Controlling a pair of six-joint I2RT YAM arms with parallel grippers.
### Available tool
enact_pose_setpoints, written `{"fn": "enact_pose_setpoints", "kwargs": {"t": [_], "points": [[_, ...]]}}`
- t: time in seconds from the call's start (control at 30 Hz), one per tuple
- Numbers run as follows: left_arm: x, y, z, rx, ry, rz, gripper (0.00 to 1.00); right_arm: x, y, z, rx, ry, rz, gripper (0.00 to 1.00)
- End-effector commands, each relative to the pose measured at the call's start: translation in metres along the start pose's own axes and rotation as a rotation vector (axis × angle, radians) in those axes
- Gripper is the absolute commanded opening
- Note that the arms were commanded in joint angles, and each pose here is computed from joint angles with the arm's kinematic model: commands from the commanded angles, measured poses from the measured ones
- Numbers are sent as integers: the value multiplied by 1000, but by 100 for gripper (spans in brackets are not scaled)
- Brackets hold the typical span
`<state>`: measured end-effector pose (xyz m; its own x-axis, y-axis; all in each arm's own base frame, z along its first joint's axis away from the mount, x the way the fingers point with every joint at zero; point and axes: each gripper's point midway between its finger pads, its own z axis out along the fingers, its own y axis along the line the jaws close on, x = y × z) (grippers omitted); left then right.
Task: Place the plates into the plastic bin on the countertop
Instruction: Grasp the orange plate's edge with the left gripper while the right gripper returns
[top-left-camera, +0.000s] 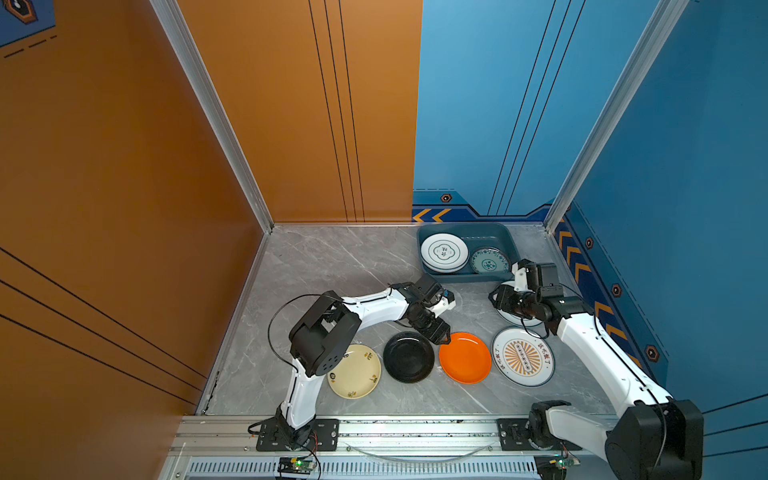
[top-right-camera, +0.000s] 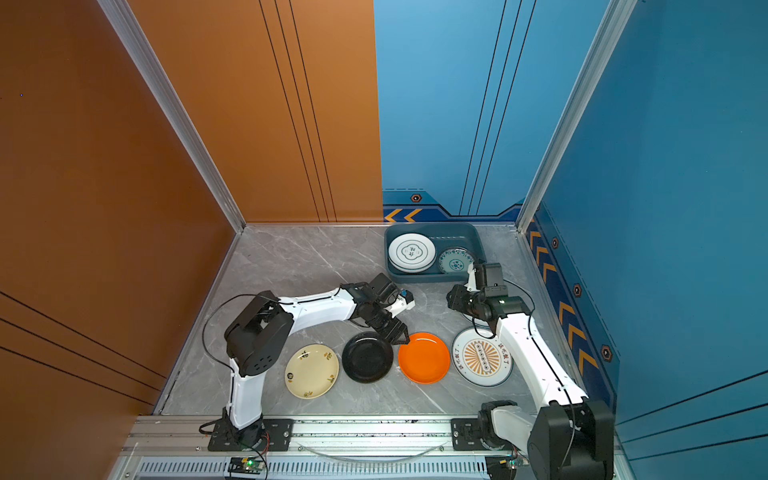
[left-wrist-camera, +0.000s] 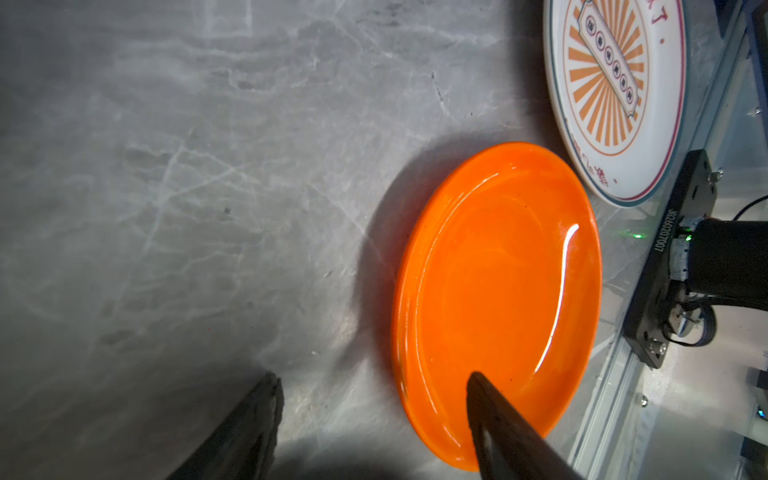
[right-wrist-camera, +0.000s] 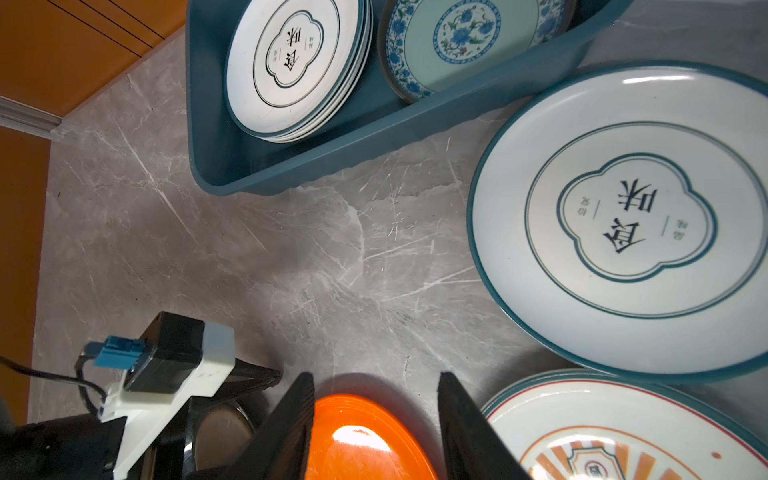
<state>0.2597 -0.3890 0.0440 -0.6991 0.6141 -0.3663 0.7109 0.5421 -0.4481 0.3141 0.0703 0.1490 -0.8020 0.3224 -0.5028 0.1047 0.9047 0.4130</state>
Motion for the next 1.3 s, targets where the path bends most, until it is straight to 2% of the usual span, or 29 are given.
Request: {"fn": "enact_pose_setpoints", "kwargs": {"t": [0.0,0.23,0.4,0.9,1.07,1.13,1.27], "points": [[3,-7,8,36,39,19,65,3,0,4,-18,-1,21,51],[12,-4,22,24,92,10,57,8,-3,12,-18,11,24,51],[13,-4,27,28,102,-1,45,10,-5,14,-14,17,27,51],[27,-2,44,-5,155,-13,37,13,-12,12,-16,8,45,51],[32,0,46,-13,175,-19,28,15,-13,12,-14,9,52,51],[33,-1,48,-10,181,-20,21,14,-13,12,-14,7,51,51],[35,0,50,-8,189,-26,19,15,-14,12,-13,7,54,51]]}}
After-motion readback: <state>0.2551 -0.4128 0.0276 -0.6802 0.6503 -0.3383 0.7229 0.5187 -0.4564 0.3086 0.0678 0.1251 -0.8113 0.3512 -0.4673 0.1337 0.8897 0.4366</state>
